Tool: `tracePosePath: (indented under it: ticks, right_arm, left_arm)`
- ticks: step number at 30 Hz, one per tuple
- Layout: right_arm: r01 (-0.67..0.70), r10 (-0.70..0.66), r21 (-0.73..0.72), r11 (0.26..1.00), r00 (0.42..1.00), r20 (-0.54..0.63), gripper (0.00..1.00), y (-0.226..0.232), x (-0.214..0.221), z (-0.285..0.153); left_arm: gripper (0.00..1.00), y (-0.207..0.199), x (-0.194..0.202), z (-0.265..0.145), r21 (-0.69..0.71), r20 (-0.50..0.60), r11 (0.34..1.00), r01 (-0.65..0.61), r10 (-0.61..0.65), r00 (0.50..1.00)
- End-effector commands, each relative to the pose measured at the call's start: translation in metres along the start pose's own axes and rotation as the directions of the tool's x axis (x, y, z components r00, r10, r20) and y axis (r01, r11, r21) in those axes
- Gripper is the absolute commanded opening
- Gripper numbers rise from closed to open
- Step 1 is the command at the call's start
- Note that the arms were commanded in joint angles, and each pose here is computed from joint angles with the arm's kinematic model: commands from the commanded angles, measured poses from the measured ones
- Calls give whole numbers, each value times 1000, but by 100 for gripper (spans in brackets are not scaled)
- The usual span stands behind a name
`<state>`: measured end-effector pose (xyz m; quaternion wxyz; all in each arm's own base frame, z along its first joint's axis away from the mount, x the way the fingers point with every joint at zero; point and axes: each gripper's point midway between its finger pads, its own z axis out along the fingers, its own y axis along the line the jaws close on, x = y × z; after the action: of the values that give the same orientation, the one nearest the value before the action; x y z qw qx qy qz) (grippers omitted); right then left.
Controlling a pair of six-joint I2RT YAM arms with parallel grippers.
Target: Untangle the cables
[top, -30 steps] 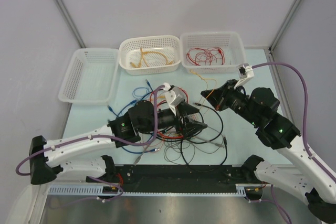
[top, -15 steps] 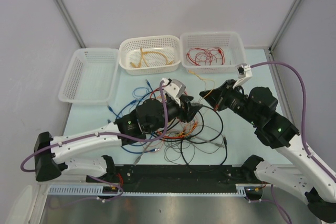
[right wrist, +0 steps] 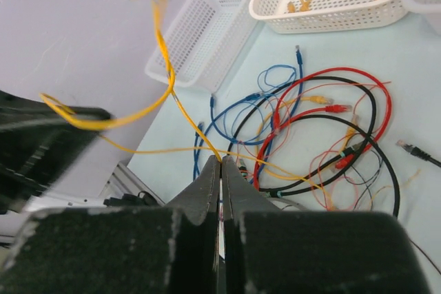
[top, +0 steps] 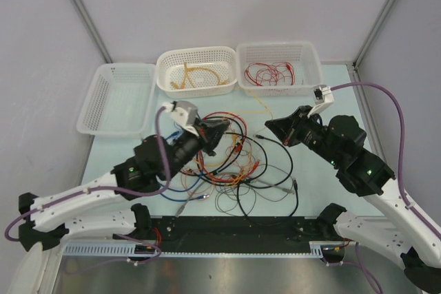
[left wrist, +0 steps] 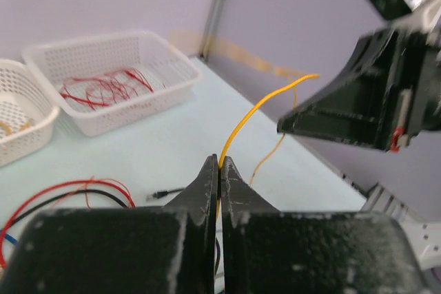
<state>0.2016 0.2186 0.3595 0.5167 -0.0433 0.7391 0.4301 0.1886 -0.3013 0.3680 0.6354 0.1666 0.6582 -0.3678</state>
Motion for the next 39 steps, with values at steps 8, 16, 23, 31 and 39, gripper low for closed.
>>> tracePosePath:
  ticks: [8,16,23,31,39]
  right_arm:
    - [41,-49,91,995,994,93,0,-12,-26,-16]
    - [13,-44,226,974,990,135,0,-40,-31,-35]
    - [-16,-72,378,926,973,217,0,-70,-44,-64]
    - [-20,-78,381,924,967,241,0,-71,-48,-76]
    - [18,-157,392,920,932,328,0,-60,-82,-94]
  left_arm:
    - [0,49,-59,-45,-205,128,979,18,9,992]
    - [0,102,-94,-60,-422,159,904,68,0,987]
    - [0,128,-155,-86,-506,283,856,108,47,958]
    - [0,127,-179,-90,-514,311,852,100,76,947]
    - [0,119,-245,-93,-529,401,843,94,151,903]
